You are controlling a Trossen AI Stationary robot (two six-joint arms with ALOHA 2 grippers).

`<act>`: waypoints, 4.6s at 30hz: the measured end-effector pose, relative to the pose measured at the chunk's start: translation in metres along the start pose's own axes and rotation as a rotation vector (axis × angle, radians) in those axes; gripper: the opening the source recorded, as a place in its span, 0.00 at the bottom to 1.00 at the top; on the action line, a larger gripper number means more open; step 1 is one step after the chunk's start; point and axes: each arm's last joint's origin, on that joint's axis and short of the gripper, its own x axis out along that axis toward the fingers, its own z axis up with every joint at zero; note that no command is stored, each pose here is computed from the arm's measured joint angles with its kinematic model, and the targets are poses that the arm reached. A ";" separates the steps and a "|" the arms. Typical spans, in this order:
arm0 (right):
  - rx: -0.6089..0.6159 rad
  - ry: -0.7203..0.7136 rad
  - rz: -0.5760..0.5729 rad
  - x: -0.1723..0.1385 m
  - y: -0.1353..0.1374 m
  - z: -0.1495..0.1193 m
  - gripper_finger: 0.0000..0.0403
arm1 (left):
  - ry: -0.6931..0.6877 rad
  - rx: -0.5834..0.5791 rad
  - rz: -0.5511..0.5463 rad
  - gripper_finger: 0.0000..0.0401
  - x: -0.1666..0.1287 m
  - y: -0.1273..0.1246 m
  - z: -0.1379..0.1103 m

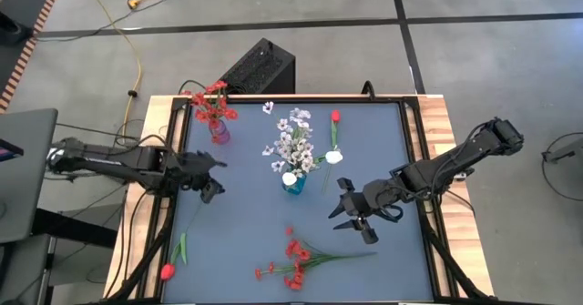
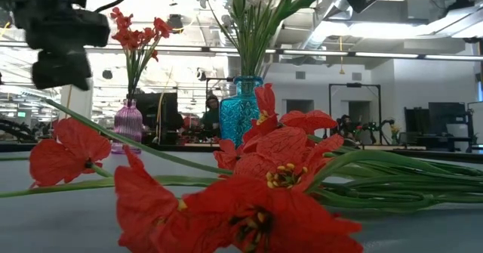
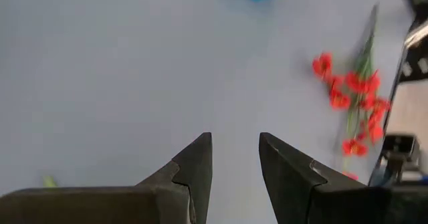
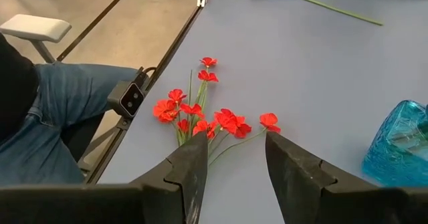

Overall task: Sort flowers into vase by color
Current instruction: Put the bottom red flower into the purple vase

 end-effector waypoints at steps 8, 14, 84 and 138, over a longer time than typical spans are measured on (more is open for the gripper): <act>-0.006 0.011 -0.002 0.000 0.000 -0.001 0.44 | 0.184 -0.035 0.010 0.28 0.012 -0.016 -0.027; -0.018 0.011 -0.002 0.000 0.000 -0.001 0.44 | 0.265 -0.039 0.007 0.28 0.013 -0.023 -0.043; -0.425 0.013 0.058 0.009 0.018 -0.005 0.44 | 0.161 0.124 0.050 0.00 0.064 -0.087 -0.051; -1.508 0.321 -0.682 0.178 0.009 -0.020 0.32 | -0.083 0.099 -0.330 0.00 0.138 -0.122 -0.028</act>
